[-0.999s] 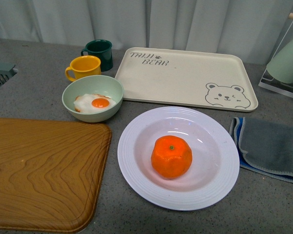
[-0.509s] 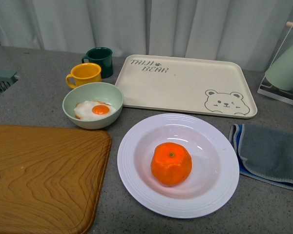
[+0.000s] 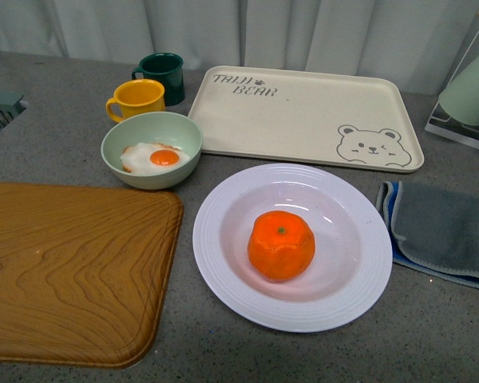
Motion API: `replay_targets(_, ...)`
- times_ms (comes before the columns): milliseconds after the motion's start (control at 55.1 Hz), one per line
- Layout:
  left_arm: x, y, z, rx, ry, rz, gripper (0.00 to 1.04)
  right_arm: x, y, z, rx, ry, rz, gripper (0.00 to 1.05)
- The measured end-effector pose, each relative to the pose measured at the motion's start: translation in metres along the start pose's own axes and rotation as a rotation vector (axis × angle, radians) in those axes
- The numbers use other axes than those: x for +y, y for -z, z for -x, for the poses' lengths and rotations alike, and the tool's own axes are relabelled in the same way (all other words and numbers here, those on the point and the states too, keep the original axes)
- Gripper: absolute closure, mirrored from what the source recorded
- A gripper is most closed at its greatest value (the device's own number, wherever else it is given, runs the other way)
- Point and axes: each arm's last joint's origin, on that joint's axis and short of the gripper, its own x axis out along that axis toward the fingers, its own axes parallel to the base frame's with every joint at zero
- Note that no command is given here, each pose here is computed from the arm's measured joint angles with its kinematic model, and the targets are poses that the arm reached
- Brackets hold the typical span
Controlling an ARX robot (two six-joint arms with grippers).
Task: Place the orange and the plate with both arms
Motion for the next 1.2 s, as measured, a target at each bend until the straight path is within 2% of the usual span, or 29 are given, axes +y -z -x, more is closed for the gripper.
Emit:
replay_targets(109,0.000,0.000,0.000,0.000,-0.001,0.000,0.07,0.003,0.001,-0.006,0.225,0.124,0.070,0.09)
replay_targets(200,0.000,0.000,0.000,0.000,0.000,0.000,0.07,0.011,0.003,-0.021,0.331,0.053,0.032,0.09)
replay_targets(327,0.000,0.000,0.000,0.000,0.000,0.000,0.07,0.027,0.012,-0.049,0.481,-0.097,-0.129,0.09)
replay_targets(436,0.000,0.000,0.000,0.000,0.000,0.000,0.07,0.042,0.033,-0.083,0.697,-0.201,-0.351,0.09)
replay_targets(599,0.000,0.000,0.000,0.000,0.000,0.000,0.07,0.050,0.065,-0.119,0.916,-0.232,-0.568,0.09)
replay_targets(708,0.000,0.000,0.000,0.000,0.000,0.000,0.07,0.054,0.079,-0.140,0.983,-0.239,-0.669,0.09)
replay_targets(835,0.000,0.000,0.000,0.000,0.000,0.000,0.07,0.059,0.096,-0.164,1.042,-0.232,-0.729,0.09)
replay_targets(1199,0.000,0.000,0.000,0.000,0.000,0.000,0.07,0.070,0.118,-0.195,1.118,-0.195,-0.790,0.09)
